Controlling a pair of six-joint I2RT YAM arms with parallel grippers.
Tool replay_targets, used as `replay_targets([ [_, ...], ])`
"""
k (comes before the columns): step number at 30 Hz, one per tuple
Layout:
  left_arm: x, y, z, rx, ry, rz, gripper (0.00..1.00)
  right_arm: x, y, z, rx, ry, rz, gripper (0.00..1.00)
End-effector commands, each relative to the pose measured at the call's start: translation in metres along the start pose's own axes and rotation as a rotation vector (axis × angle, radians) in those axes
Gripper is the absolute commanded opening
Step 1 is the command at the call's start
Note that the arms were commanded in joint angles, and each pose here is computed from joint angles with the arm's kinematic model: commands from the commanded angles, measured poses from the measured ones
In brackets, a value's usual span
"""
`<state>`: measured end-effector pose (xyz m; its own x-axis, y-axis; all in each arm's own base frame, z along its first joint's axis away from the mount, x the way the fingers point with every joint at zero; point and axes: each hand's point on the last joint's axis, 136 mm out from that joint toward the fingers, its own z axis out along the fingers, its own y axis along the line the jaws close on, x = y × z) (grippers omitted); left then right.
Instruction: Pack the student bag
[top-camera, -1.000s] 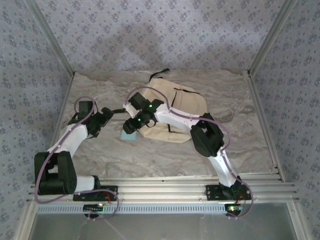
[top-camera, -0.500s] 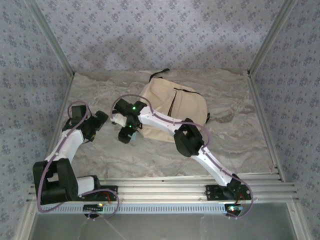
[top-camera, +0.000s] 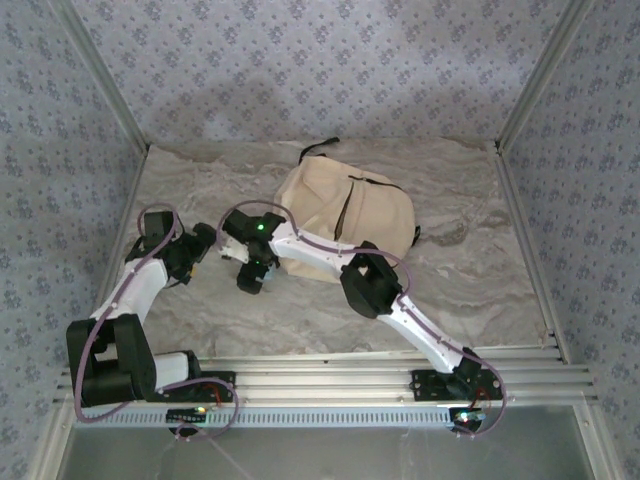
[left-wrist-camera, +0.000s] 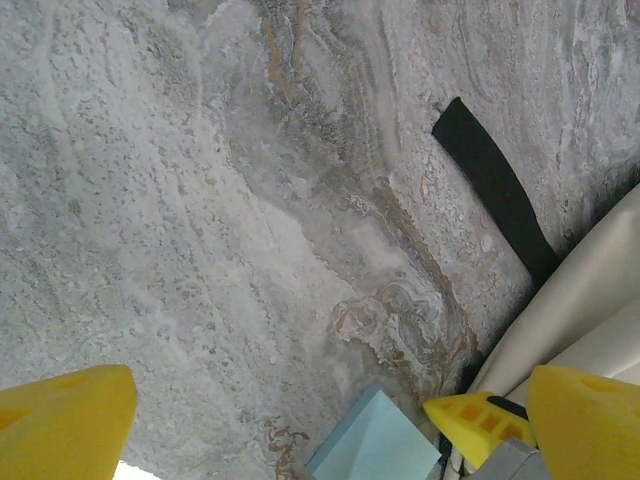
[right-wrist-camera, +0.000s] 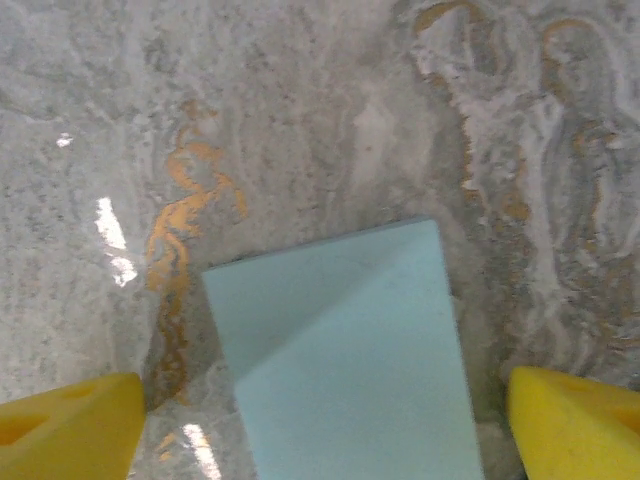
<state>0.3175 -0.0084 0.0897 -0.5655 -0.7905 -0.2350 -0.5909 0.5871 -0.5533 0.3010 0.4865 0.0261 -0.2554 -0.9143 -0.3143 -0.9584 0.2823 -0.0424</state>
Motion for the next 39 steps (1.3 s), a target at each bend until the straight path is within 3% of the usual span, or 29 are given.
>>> replay_targets([
  [1, 0.000, -0.003, 0.001, 0.024, 0.006, -0.008, 1.00, 0.029, -0.003, 0.030, -0.035, 0.094, 0.023, 0.85],
  [6, -0.003, -0.008, -0.003, 0.032, -0.003, -0.004, 1.00, 0.028, -0.009, 0.030, -0.017, 0.083, 0.058, 0.55],
  [10, -0.006, -0.012, -0.008, 0.042, -0.018, -0.001, 1.00, 0.010, -0.017, 0.008, -0.043, -0.001, 0.152, 0.44],
  [18, -0.004, -0.038, -0.011, 0.165, 0.016, 0.006, 0.99, -0.031, -0.018, -0.084, -0.259, -0.256, 0.404, 0.46],
  [28, 0.025, -0.114, -0.019, 0.457, 0.178, 0.034, 0.97, -0.014, -0.059, -0.155, -0.410, -0.525, 0.659, 0.48],
  [33, 0.055, -0.148, -0.020, 0.479, 0.261, 0.044, 0.98, 0.017, -0.088, -0.172, -0.314, -0.561, 0.734, 0.49],
  [39, 0.090, -0.172, -0.008, 0.474, 0.234, 0.147, 0.97, 0.084, -0.135, -0.179, -0.085, -0.515, 0.959, 0.50],
])
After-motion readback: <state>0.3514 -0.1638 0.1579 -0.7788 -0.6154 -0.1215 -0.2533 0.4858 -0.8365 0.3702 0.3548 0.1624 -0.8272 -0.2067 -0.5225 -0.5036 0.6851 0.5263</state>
